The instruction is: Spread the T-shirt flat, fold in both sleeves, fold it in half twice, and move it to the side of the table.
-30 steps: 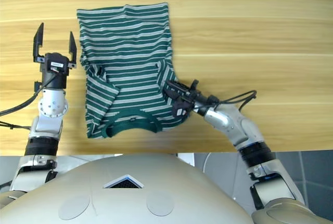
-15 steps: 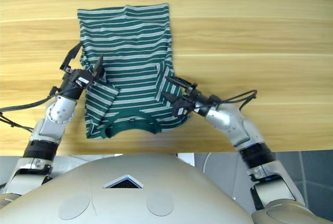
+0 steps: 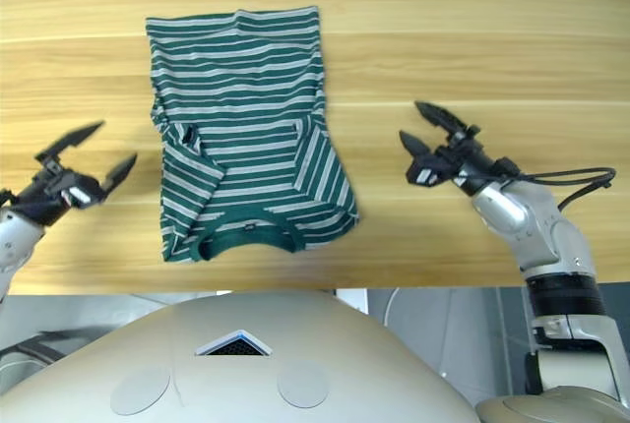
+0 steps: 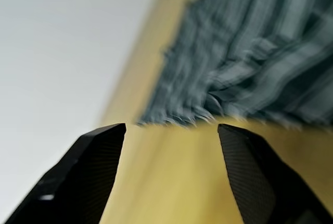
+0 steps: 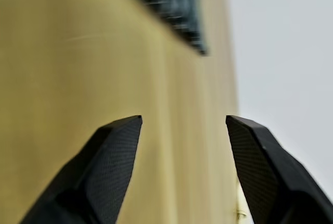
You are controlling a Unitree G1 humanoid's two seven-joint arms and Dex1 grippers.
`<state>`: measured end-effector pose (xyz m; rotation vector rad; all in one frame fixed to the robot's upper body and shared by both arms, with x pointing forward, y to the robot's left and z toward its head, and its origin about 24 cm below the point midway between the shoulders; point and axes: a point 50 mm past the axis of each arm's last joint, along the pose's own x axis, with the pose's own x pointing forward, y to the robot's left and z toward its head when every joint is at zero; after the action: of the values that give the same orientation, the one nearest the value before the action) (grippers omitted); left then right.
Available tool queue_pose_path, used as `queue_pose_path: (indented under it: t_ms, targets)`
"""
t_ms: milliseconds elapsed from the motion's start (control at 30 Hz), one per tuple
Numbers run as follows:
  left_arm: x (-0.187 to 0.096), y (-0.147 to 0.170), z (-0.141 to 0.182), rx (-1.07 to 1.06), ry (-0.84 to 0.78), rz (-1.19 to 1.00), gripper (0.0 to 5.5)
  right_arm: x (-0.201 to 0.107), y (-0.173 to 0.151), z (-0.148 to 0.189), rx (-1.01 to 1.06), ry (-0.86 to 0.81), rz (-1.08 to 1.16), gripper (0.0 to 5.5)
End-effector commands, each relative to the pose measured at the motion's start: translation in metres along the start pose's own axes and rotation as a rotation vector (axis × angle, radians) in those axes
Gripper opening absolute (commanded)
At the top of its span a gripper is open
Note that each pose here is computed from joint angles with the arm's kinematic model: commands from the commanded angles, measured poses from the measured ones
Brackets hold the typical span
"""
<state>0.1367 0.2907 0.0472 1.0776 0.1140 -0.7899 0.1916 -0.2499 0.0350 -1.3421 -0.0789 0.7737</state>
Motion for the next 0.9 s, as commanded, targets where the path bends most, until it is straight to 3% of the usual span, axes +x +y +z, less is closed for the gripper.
queue_pose_path:
  t_ms: [33, 333, 767, 900]
  targets:
    - [-0.025, -0.008, 0.02, 0.075, 0.033, -0.243, 3.31, 0.003, 0.002, 0.019, -0.095, -0.11, 0.138, 2.99]
    - [-0.027, -0.044, 0.041, 0.035, -0.015, -0.492, 3.31, 0.021, -0.016, 0.033, -0.109, -0.187, 0.116, 2.99]
    - [-0.001, -0.052, 0.047, 0.023, -0.135, -0.528, 3.31, 0.014, -0.021, 0.031, -0.115, -0.174, 0.104, 2.99]
    - [0.002, -0.054, 0.046, 0.031, -0.162, -0.55, 2.62, 0.011, -0.023, 0.029, -0.118, -0.162, 0.099, 3.01]
